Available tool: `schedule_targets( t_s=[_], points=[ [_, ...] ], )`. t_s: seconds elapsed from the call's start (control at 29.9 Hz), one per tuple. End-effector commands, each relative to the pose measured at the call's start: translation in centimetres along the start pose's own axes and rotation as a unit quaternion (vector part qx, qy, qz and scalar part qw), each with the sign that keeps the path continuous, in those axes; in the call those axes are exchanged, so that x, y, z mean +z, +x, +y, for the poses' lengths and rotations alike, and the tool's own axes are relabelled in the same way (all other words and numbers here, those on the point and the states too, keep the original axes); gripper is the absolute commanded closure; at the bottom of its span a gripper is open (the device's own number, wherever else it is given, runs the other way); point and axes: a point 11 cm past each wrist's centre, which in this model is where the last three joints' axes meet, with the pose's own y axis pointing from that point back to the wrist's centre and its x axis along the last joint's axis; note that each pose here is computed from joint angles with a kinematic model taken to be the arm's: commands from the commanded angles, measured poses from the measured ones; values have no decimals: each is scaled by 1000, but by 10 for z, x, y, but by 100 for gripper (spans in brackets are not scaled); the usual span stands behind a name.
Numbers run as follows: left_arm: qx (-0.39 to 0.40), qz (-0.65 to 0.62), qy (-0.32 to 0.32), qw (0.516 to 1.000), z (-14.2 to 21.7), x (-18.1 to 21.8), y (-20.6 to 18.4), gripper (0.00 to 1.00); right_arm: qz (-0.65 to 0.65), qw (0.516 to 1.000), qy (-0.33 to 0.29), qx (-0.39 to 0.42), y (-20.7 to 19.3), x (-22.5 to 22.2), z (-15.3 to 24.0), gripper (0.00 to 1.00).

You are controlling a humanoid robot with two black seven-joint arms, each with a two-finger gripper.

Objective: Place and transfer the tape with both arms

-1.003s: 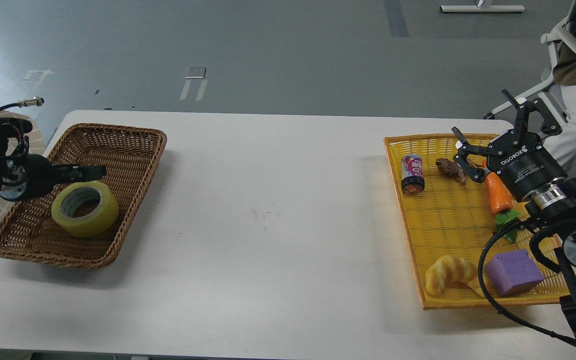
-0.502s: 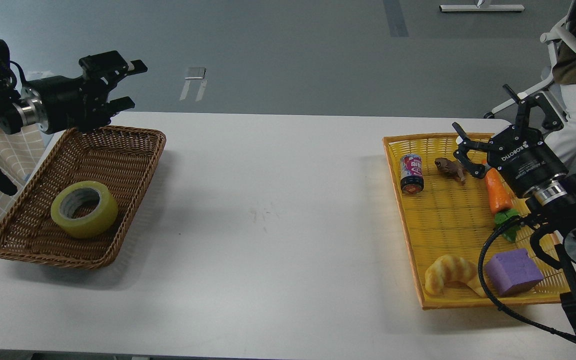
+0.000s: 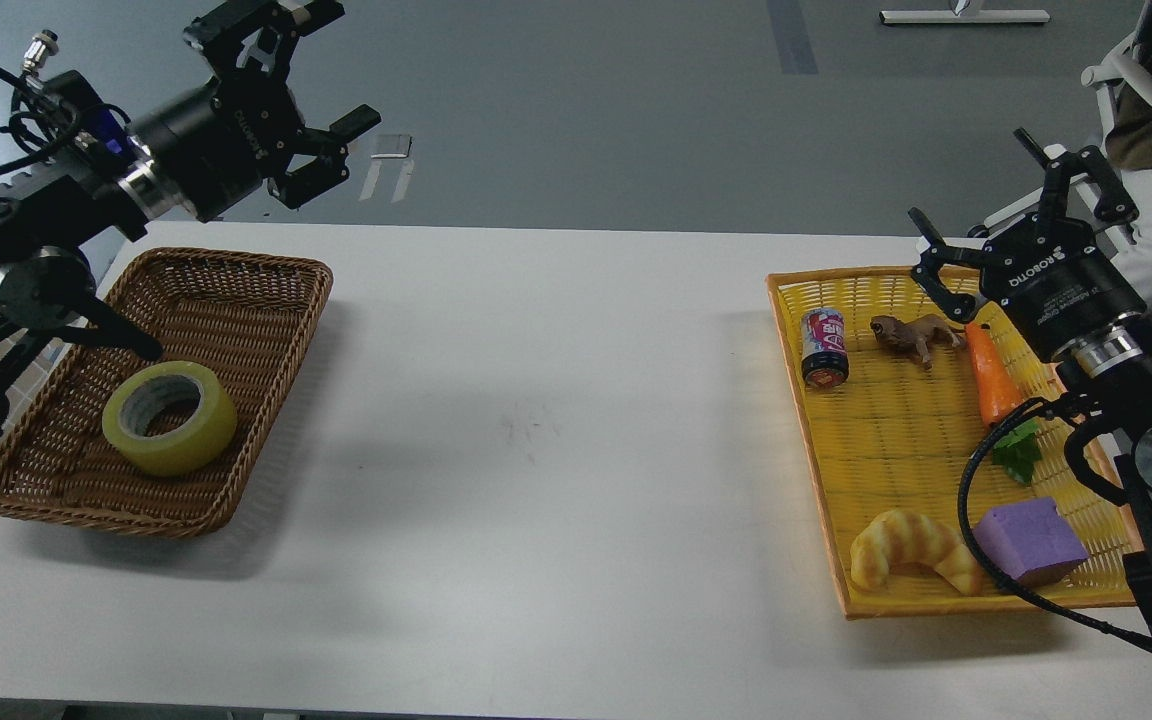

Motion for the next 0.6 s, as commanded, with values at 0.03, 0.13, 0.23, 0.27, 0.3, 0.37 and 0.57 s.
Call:
schedule_targets(
  t_s=[0.03,0.13,0.23,0.27,0.3,0.37,0.57],
  points=[
    [3,44,-20,999,-1,-19,-10,2,6,1000,4,-9,-6,-8,-7,0],
    [12,79,-37,996,6,-32,-17,2,8,1000,4,-12,-8,-10,-10,0],
    [14,103,-45,994,12,-43,-25,2,10,1000,4,-18,-11,-12,-15,0],
    [13,114,-44,992,14,-49,-30,2,7,1000,5,-20,-13,-12,-17,0],
    [12,119,-44,992,15,-51,-32,2,6,1000,5,-20,-13,-11,-18,0],
    [11,135,-46,990,15,-59,-40,2,4,1000,5,-24,-16,-10,-22,0],
    [22,167,-71,983,14,-66,-45,2,-13,999,4,-34,-24,2,-29,0]
  ],
)
